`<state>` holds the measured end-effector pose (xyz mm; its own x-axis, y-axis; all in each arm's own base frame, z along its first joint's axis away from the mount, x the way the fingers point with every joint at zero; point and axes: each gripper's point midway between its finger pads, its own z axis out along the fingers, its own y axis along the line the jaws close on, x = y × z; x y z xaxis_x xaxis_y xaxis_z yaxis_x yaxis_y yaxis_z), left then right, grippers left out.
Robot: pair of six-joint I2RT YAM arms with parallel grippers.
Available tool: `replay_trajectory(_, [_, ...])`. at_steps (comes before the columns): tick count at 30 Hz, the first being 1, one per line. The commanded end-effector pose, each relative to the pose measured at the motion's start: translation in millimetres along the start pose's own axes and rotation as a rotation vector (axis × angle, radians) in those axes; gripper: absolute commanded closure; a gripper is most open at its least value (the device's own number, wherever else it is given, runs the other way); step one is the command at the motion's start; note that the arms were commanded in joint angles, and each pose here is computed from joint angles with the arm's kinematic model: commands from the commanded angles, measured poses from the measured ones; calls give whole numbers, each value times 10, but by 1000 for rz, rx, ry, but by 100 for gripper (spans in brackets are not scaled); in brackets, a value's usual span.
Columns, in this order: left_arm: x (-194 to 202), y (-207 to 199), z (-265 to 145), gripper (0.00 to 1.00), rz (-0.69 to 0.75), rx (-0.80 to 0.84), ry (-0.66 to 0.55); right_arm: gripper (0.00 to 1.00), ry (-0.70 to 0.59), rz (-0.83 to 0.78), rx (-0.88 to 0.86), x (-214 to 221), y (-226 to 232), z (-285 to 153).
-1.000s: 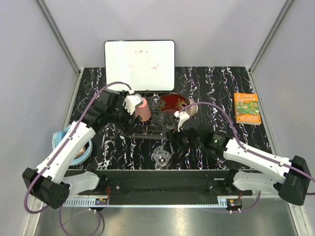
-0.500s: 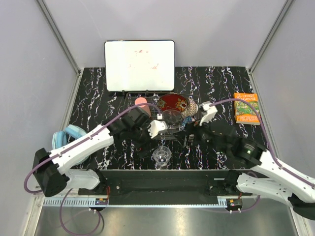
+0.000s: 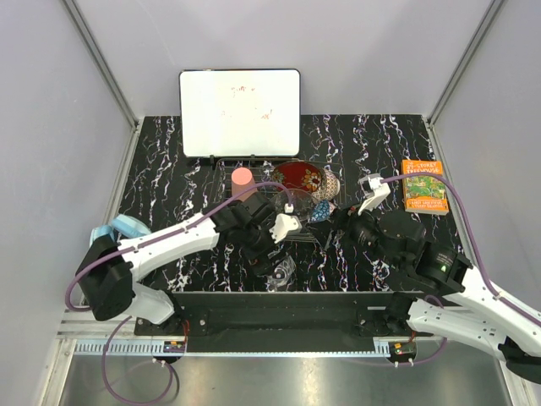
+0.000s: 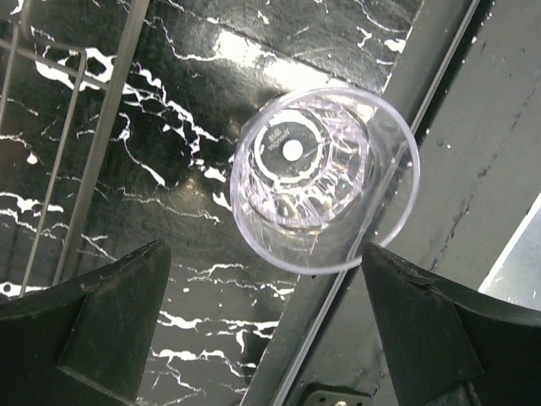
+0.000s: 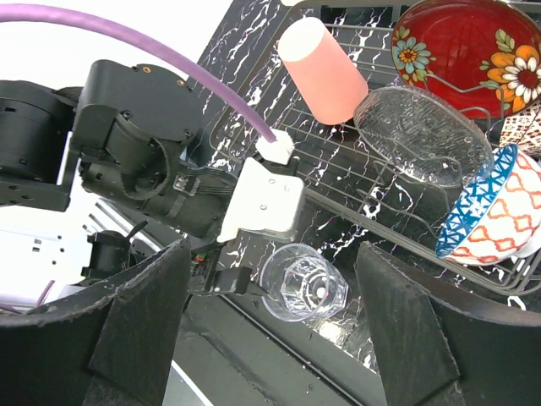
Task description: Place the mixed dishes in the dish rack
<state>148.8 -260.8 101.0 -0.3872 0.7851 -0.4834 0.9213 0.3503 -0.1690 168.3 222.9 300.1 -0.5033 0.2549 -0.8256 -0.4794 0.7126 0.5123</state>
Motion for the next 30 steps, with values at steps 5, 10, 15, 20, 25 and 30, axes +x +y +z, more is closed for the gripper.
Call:
replay_trajectory(5, [-238, -24, 91, 2, -8, 33, -52, 16, -5, 35, -15, 15, 25, -14])
replay_trajectory(10, [-162, -69, 177, 46, -24, 70, -21, 17, -18, 39, -23, -3, 18, -66])
replay_trajectory(15, [-149, -98, 174, 76, -23, 86, -15, 18, -9, 39, -16, 43, -10, -50])
replay_trajectory(20, [-211, -170, 65, 100, 0, 118, -31, 17, 11, 32, -9, 95, -17, -1])
replay_trajectory(25, [-553, -337, -332, 100, 77, 202, -133, 9, 18, 31, -40, 109, 45, 25])
replay_trajectory(30, [-1175, -347, -1282, 100, 83, 346, -397, 0, -49, 41, -132, -105, 269, 27])
